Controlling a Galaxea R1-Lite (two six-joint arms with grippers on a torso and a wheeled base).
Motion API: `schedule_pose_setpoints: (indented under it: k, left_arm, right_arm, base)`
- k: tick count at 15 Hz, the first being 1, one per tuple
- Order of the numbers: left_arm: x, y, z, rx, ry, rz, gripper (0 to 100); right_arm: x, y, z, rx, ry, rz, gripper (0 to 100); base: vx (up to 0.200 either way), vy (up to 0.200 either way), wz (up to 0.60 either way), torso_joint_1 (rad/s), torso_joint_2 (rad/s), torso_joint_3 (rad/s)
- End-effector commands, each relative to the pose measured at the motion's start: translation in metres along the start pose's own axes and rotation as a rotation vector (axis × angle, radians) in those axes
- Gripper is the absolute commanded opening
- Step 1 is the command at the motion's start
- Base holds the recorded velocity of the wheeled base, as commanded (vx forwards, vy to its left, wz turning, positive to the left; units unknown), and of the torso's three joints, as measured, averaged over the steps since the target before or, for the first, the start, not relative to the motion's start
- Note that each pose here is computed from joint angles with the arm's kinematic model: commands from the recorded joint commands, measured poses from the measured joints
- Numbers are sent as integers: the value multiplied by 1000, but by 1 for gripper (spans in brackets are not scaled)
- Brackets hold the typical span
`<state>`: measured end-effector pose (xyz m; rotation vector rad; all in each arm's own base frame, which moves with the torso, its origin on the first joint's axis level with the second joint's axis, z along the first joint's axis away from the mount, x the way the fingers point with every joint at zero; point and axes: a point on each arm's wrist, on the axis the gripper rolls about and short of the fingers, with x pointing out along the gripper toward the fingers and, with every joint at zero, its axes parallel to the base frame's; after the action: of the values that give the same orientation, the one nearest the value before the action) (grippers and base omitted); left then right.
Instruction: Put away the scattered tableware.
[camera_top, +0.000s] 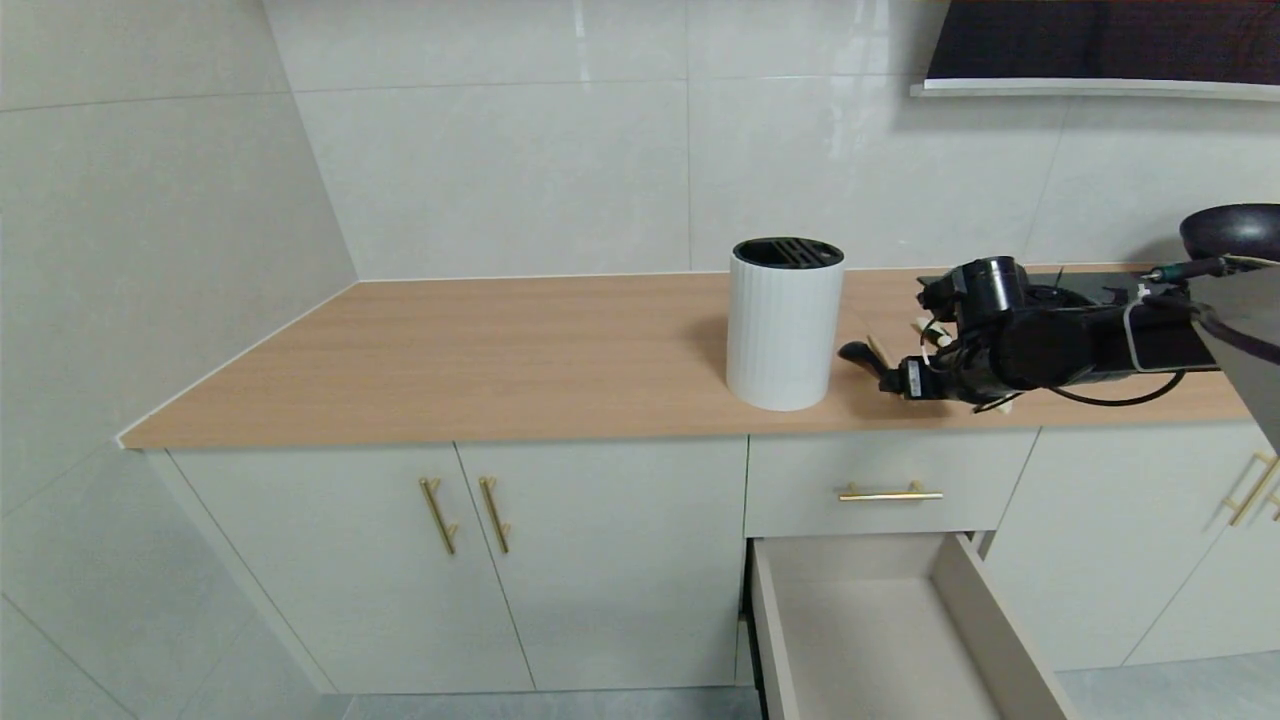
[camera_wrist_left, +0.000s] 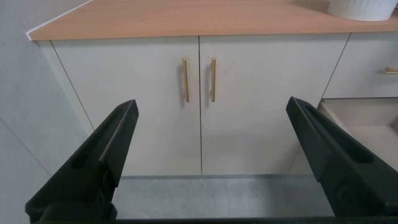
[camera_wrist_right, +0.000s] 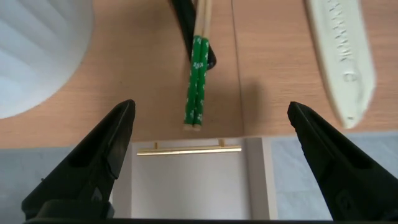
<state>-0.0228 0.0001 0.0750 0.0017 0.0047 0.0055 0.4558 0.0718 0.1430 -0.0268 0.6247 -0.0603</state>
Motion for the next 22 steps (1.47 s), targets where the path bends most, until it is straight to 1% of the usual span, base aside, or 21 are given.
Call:
schedule_pose_setpoints:
  k: [1, 9, 10, 15, 18, 21, 22]
  left_arm:
    - [0, 0, 0, 0, 0, 1, 100]
    - [0, 0, 0, 0, 0, 1, 100]
    - [0, 0, 0, 0, 0, 1, 100]
    - [0, 0, 0, 1, 0, 1, 100]
    - [0, 0, 0, 0, 0, 1, 100]
    - [0, 0, 0, 0, 0, 1, 100]
    - [0, 0, 0, 0, 0, 1, 100]
  right_arm:
    - [13, 3, -6, -5, 15, -18, 100]
    - [20, 3, -10, -4, 22, -22, 100]
    - [20, 3, -10, -3, 22, -20, 0]
    - [22, 4, -12, -6, 34, -15, 0]
    - [20, 2, -9, 1, 21, -21, 0]
    - [2, -2, 5, 58, -26, -23, 0]
    - [-19, -10, 19, 99, -72, -24, 0]
  base:
    - [0, 0, 0, 0, 0, 0]
    - [0, 0, 0, 0, 0, 0]
    - [0, 0, 0, 0, 0, 0]
    - [0, 0, 0, 0, 0, 0]
    - [0, 0, 0, 0, 0, 0]
    - [0, 0, 0, 0, 0, 0]
    - [0, 0, 0, 0, 0, 0]
